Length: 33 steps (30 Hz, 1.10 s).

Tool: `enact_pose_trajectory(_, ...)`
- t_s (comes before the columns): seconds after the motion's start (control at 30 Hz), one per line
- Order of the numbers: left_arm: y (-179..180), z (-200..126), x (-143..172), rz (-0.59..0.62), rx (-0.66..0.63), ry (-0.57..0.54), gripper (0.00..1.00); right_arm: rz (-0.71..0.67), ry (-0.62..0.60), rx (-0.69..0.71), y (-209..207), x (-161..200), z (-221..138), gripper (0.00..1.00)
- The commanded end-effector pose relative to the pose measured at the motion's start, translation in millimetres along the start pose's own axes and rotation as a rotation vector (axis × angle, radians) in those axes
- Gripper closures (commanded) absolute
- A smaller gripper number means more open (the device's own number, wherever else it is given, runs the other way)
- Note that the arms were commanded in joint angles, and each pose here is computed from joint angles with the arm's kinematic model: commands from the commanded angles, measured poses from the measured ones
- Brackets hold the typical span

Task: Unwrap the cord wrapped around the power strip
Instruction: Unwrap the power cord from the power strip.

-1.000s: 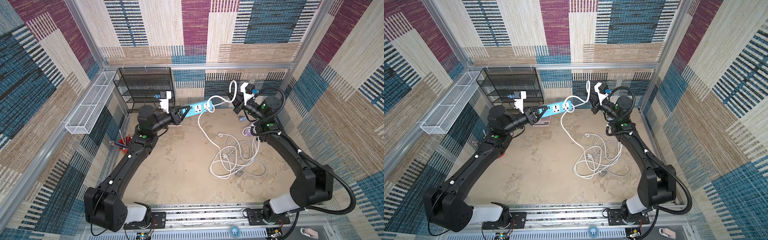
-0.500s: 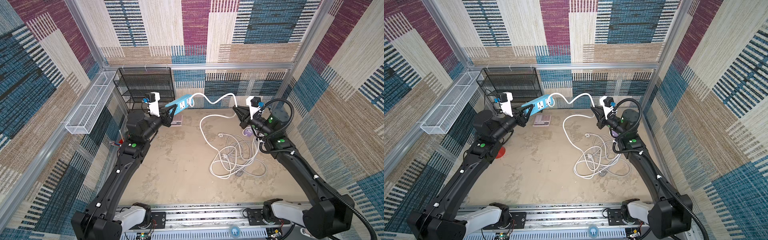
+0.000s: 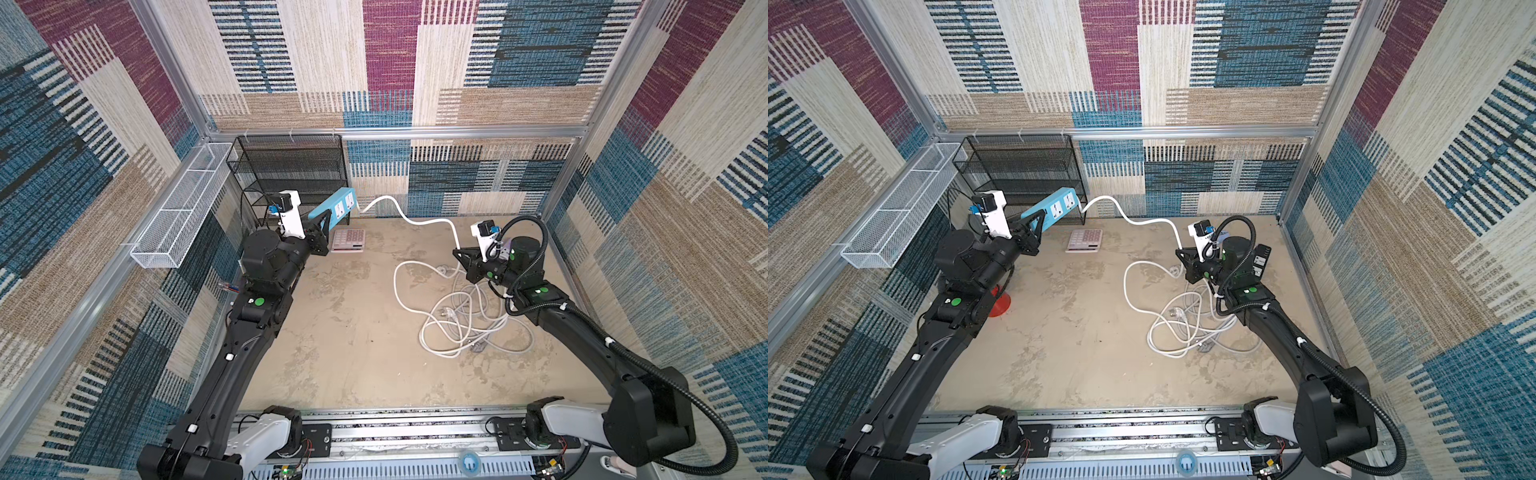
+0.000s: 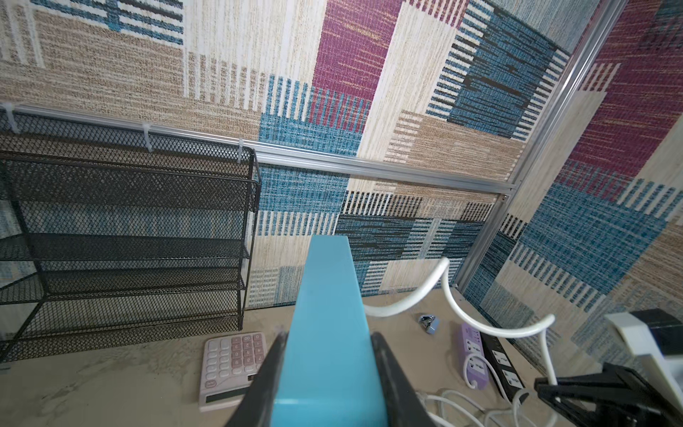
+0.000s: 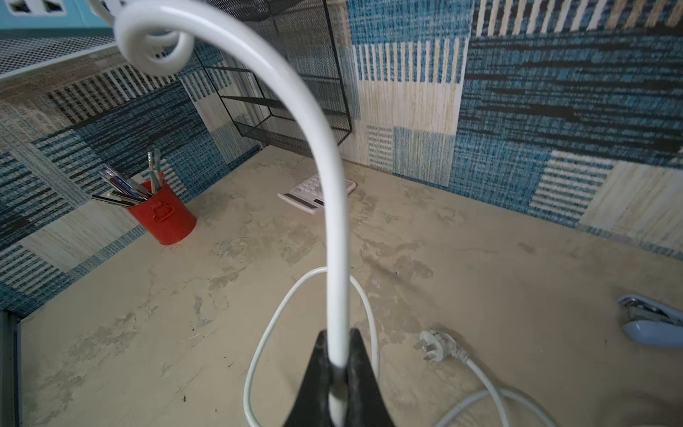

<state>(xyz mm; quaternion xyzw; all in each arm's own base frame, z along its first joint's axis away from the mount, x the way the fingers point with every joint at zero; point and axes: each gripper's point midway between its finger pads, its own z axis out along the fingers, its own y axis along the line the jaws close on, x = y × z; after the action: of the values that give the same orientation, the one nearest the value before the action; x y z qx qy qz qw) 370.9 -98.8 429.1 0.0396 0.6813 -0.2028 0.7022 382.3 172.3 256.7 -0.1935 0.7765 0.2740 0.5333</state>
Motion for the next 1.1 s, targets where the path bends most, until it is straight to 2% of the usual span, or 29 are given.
enact_pose_trajectory(0.0,-0.7,-5.1,-26.9,0.031,-0.001,-0.105,1.0,0.098,0.029,0.099,-25.4,15.7,7.4,1.0)
enact_pose_trajectory(0.17,-5.1,-5.3,-30.2,-0.006,0.047,-0.115,1.0,0.201,0.086,0.205,-65.5,47.4,19.5,1.0)
enact_pose_trajectory(0.47,-5.4,3.1,-25.0,-0.069,0.09,-0.094,1.0,0.334,0.118,0.33,-130.3,86.5,24.3,1.0)
enact_pose_trajectory(0.77,6.0,7.9,-20.3,-0.102,0.069,-0.086,1.0,0.404,0.21,0.432,-167.1,137.9,32.4,1.0)
enact_pose_trajectory(0.9,8.3,9.8,-19.2,-0.115,0.071,-0.084,1.0,0.405,0.21,0.46,-172.1,136.0,28.5,1.0)
enact_pose_trajectory(1.07,7.8,12.8,-17.4,-0.127,0.085,-0.075,1.0,0.393,0.19,0.413,-164.5,126.4,30.5,1.0)
